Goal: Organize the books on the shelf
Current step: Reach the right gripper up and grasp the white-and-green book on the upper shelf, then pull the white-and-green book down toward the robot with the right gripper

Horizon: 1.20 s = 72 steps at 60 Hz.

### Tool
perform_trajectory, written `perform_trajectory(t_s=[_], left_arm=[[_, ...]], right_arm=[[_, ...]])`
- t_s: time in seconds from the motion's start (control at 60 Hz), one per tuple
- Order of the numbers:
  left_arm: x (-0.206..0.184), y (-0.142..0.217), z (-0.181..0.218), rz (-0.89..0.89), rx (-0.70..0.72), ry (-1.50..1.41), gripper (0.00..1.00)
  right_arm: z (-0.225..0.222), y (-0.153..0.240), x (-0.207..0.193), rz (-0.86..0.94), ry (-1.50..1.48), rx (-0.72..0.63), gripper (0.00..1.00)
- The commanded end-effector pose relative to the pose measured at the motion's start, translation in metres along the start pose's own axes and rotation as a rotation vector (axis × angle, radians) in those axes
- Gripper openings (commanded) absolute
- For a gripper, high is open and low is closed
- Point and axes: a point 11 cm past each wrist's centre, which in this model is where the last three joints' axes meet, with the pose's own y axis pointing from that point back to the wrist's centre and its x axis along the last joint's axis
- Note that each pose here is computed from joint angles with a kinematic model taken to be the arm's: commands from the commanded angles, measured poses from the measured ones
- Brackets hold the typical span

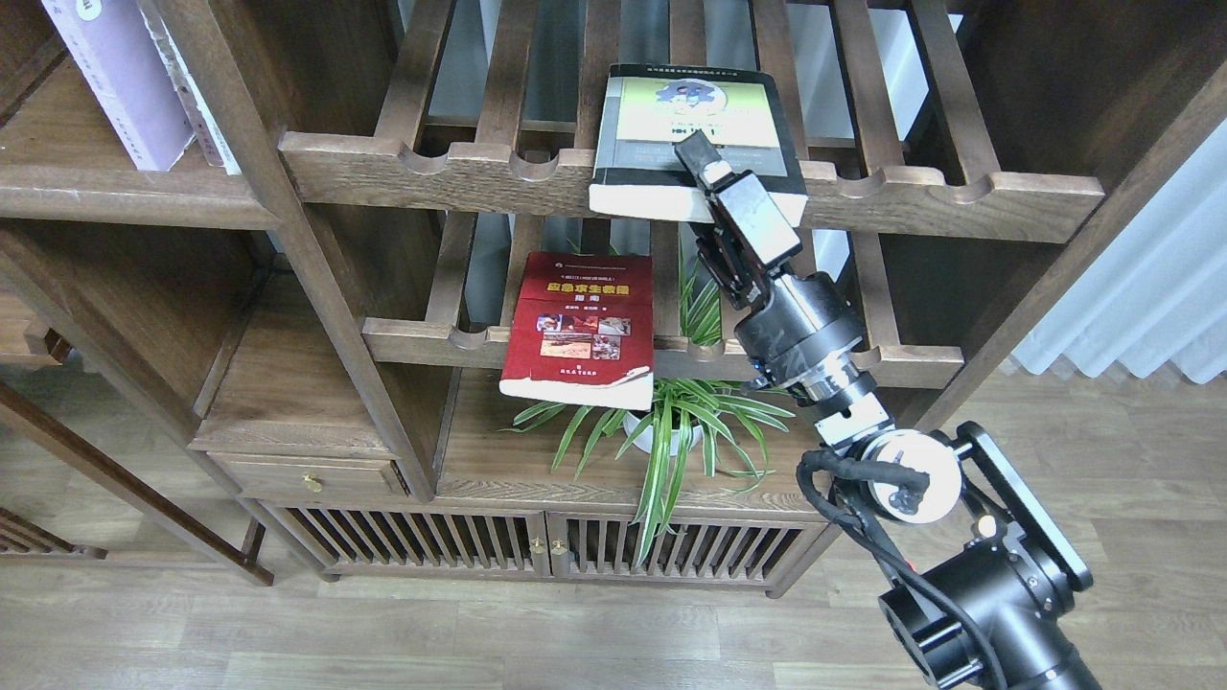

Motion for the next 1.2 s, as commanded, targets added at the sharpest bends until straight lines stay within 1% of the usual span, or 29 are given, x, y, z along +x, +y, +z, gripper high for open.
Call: perform_trajectory(t_s=[0.0, 0.033, 0.067, 0.1, 0.117, 0.133, 0.15, 0.283, 0.45, 0.617, 0.633, 0.867, 1.033, 1.183], left_arm=[[0.0, 0.0, 0.0, 0.001, -0.002, 0.0, 1.0], [0.001, 0.0, 0.001, 0.002, 0.0, -0.001, 1.0], [0.001, 0.0, 0.001, 0.004, 0.0, -0.001, 1.0], [0.001, 0.0, 0.001, 0.004, 0.0, -0.001, 1.0], [0.001, 0.0, 0.001, 0.004, 0.0, -0.001, 1.0], [0.001, 0.0, 0.001, 0.004, 0.0, -0.001, 1.0], [0.001, 0.0, 0.001, 0.004, 0.0, -0.001, 1.0], [0.002, 0.001, 0.0, 0.005, 0.0, -0.001, 1.0], [0.003, 0.001, -0.005, 0.011, 0.01, 0.007, 1.0], [0.004, 0.002, -0.014, 0.014, 0.033, 0.016, 1.0], [0.003, 0.002, -0.018, 0.012, 0.041, 0.02, 1.0], [0.0, 0.001, -0.032, 0.003, 0.073, 0.035, 1.0], [-0.002, 0.001, -0.046, 0.0, 0.107, 0.047, 1.0], [-0.005, 0.001, -0.057, -0.006, 0.13, 0.061, 1.0]], right_arm=[[-0.001, 0.0, -0.001, -0.003, 0.011, -0.009, 0.46], [-0.001, 0.002, 0.0, -0.001, 0.012, -0.013, 0.4], [-0.002, 0.004, 0.001, 0.001, 0.011, -0.015, 0.29], [-0.002, 0.005, 0.0, -0.005, 0.009, -0.014, 0.2], [-0.001, 0.006, -0.001, -0.015, 0.001, -0.011, 0.08], [-0.001, 0.006, -0.002, -0.018, -0.003, -0.011, 0.04], [0.0, 0.007, -0.003, -0.031, -0.014, -0.008, 0.03], [0.004, 0.01, -0.008, -0.075, -0.024, -0.023, 0.03], [0.016, 0.029, -0.009, -0.133, -0.056, -0.032, 0.03], [0.032, 0.068, 0.002, -0.171, -0.11, -0.019, 0.03], [0.035, 0.081, 0.004, -0.188, -0.126, -0.005, 0.03], [0.053, 0.13, 0.031, -0.026, -0.223, 0.03, 0.03], [0.052, 0.18, 0.051, 0.127, -0.257, 0.029, 0.04], [0.049, 0.215, 0.063, 0.236, -0.285, 0.038, 0.04]])
